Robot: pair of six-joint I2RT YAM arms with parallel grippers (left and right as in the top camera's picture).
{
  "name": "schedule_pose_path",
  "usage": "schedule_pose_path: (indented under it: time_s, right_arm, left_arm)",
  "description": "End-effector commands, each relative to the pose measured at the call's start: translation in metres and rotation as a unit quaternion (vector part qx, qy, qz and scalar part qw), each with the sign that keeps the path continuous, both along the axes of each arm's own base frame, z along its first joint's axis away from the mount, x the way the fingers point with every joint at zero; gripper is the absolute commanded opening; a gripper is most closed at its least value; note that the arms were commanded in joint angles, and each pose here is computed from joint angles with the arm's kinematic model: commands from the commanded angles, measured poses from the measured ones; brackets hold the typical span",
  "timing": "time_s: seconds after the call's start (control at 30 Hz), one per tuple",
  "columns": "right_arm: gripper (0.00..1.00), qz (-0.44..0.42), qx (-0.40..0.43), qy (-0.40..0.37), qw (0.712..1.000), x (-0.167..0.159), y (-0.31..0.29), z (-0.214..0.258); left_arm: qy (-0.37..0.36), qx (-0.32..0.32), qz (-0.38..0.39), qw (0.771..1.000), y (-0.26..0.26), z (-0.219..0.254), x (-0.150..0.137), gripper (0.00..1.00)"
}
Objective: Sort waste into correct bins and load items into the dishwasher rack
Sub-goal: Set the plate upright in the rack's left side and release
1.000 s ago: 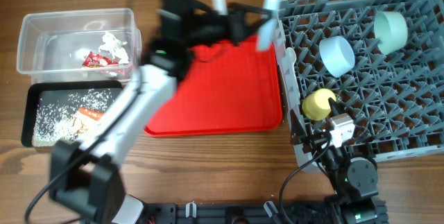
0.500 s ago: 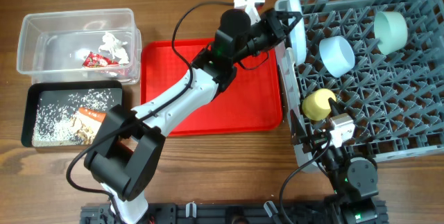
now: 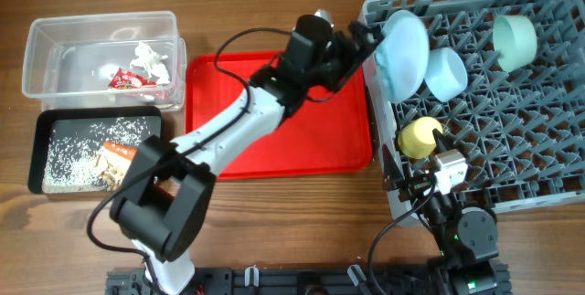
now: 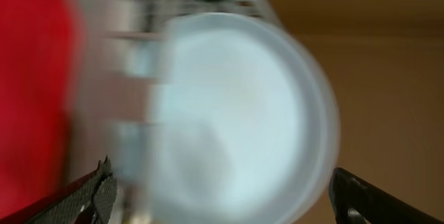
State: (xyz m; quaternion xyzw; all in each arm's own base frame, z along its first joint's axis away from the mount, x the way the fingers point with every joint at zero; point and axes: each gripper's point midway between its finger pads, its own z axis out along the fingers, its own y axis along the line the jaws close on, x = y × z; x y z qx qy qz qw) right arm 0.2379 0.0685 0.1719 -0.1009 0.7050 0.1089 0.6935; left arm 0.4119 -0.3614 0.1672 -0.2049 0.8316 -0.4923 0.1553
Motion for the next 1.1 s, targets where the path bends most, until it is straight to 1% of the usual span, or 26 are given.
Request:
schedule_pose_path:
  time_s: [0.0,0.13,0.2,0.3,0.37,0.43,0.5,0.53,0.63,0.67,0.77,0.87,0.9,0.97,1.07]
  right_arm:
    - [1.00,-0.007,-0.003,-0.008,1.000,0.000,-0.003,0.003]
    - [1.00,-0.007,-0.003,-0.009,1.000,0.000,-0.003,0.003]
    - [1.00,-0.007,-0.003,-0.008,1.000,0.000,-0.003,0.003]
    - [1.00,-0.007,-0.003,-0.008,1.000,0.000,-0.003,0.003]
    - [1.00,-0.007,-0.003,-0.008,1.000,0.000,-0.003,0.003]
    - [1.00,-0.007,-0.003,-0.008,1.000,0.000,-0.003,0.003]
    - [1.00,-0.007,-0.003,-0.009,1.000,0.000,-0.003,0.003]
    - [1.00,-0.007,-0.003,-0.008,1.000,0.000,-0.003,0.003]
    - [1.00,-0.007,-0.003,-0.008,1.000,0.000,-0.003,0.003]
    - [1.00,-0.007,-0.003,-0.009,1.000,0.000,-0.003,0.003]
    - [1.00,-0.007,-0.003,-0.008,1.000,0.000,-0.003,0.003]
    - [1.00,-0.007,-0.003,-0.008,1.000,0.000,-0.003,0.003]
    - [1.00,-0.007,-0.003,-0.008,1.000,0.000,-0.003,0.003]
    - [1.00,-0.007,-0.003,-0.008,1.000,0.000,-0.003,0.003]
    - [1.00,-0.007,-0.003,-0.008,1.000,0.000,-0.003,0.003]
  left_arm:
    - [-0.070,0.052,-0.018,0.996,0.048,0.042,0.000,1.00]
    - [-0.093,0.131,-0.004,0.987,0.108,0.068,-0.017,1.00]
    - [-0.107,0.186,0.014,0.977,0.141,0.080,-0.029,1.00]
    - [-0.156,0.273,0.026,0.949,0.182,0.106,-0.053,1.00]
    - [-0.187,0.310,0.030,0.932,0.199,0.123,-0.070,1.00]
    - [-0.204,0.324,0.036,0.923,0.214,0.143,-0.096,1.00]
    - [-0.199,0.332,0.036,0.921,0.228,0.148,-0.120,1.00]
    - [-0.192,0.345,0.030,0.918,0.238,0.148,-0.139,1.00]
    - [-0.188,0.339,0.024,0.922,0.251,0.153,-0.173,1.00]
    - [-0.203,0.343,0.030,0.917,0.258,0.161,-0.182,1.00]
    - [-0.243,0.384,0.055,0.889,0.281,0.174,-0.191,1.00]
    - [-0.261,0.430,0.020,0.864,0.290,0.170,-0.201,1.00]
    - [-0.253,0.445,0.005,0.859,0.294,0.164,-0.206,1.00]
    - [-0.236,0.464,0.003,0.854,0.300,0.156,-0.209,1.00]
    - [-0.235,0.481,0.013,0.844,0.305,0.147,-0.203,1.00]
